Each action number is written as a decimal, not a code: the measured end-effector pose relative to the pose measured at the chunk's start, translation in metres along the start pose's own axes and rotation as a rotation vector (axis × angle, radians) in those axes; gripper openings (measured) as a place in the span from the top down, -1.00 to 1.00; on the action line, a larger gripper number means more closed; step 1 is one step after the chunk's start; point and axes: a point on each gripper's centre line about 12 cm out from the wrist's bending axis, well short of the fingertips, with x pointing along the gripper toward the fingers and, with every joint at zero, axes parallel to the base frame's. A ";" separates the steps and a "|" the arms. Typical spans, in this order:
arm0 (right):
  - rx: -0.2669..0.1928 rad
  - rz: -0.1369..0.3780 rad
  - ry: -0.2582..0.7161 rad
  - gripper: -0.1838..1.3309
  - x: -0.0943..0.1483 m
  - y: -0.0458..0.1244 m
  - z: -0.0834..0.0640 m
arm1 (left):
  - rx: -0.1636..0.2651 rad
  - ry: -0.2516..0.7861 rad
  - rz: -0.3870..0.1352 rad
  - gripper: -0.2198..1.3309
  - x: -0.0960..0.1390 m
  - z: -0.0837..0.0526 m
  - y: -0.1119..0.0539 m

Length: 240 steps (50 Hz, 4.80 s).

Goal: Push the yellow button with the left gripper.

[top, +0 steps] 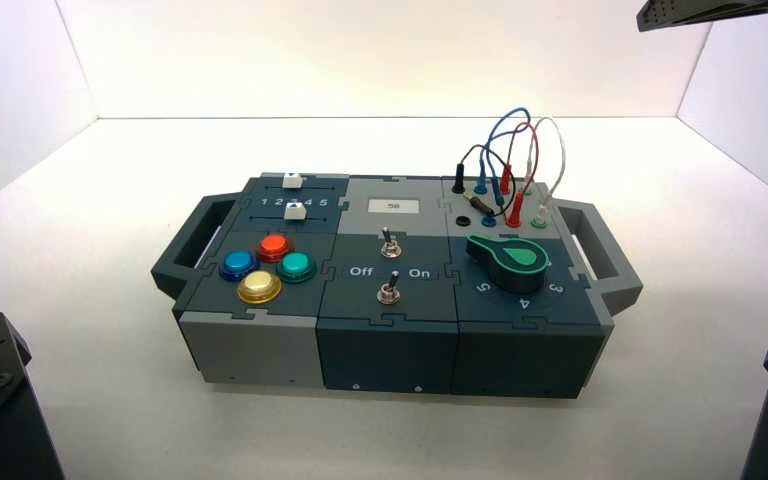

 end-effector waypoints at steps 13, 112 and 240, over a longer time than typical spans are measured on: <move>0.001 0.000 -0.002 0.94 0.000 0.000 0.000 | 0.004 0.015 -0.016 0.92 0.001 -0.002 -0.002; 0.002 -0.004 -0.002 0.95 0.000 -0.001 0.000 | -0.003 0.882 -0.434 0.92 0.027 -0.061 -0.097; 0.008 -0.033 -0.082 0.95 -0.013 -0.006 0.005 | 0.305 1.194 -0.382 0.92 0.087 -0.144 -0.140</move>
